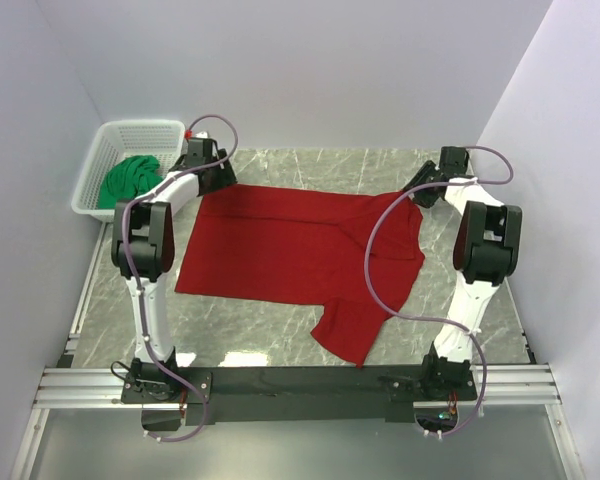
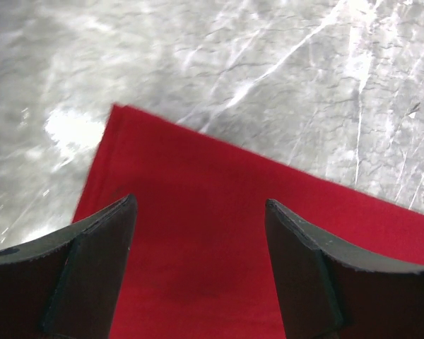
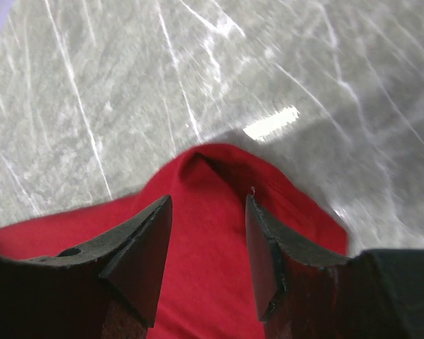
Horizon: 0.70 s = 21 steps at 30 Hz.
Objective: Fold and stack the t-shirts
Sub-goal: Fold the tshirt
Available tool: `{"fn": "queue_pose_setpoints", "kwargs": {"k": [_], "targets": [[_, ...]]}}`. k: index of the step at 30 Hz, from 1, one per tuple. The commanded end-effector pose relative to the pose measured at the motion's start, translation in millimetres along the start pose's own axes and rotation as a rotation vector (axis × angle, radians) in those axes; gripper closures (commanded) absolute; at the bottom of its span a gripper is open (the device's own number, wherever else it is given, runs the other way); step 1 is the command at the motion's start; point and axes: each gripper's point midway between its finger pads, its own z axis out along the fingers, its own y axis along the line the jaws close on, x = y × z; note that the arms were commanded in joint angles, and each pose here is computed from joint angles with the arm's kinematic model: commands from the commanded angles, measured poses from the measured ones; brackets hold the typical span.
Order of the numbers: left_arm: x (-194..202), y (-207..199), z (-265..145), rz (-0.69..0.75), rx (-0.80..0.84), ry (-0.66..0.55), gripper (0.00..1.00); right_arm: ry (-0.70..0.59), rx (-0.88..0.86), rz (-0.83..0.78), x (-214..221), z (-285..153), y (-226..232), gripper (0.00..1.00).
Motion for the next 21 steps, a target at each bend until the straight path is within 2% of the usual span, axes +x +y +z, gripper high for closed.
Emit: {"fn": "queue_pose_setpoints", "kwargs": {"k": [1, 13, 15, 17, 18, 20, 21], "targets": [[-21, -17, 9, 0.046, 0.057, -0.068, 0.22, -0.063, -0.114, 0.005, -30, 3, 28, 0.47], [16, 3, 37, 0.016, -0.015, 0.031, 0.22, -0.02, -0.151, 0.05, -26, 32, 29, 0.49], [22, 7, 38, 0.006, -0.031, 0.047, 0.22, -0.015, -0.158, 0.063, -26, 34, 30, 0.53], [25, 11, 38, -0.006, -0.046, 0.06, 0.23, -0.012, -0.158, 0.072, -26, 35, 30, 0.62], [28, 12, 39, -0.013, -0.052, 0.069, 0.23, -0.011, -0.153, 0.078, -26, 35, 27, 0.7], [31, 15, 40, -0.033, -0.059, 0.081, 0.23, -0.011, -0.149, 0.087, -26, 36, 24, 0.77], [35, 17, 40, -0.04, -0.065, 0.092, 0.23, -0.016, -0.144, 0.095, -28, 34, 22, 0.85]]}}
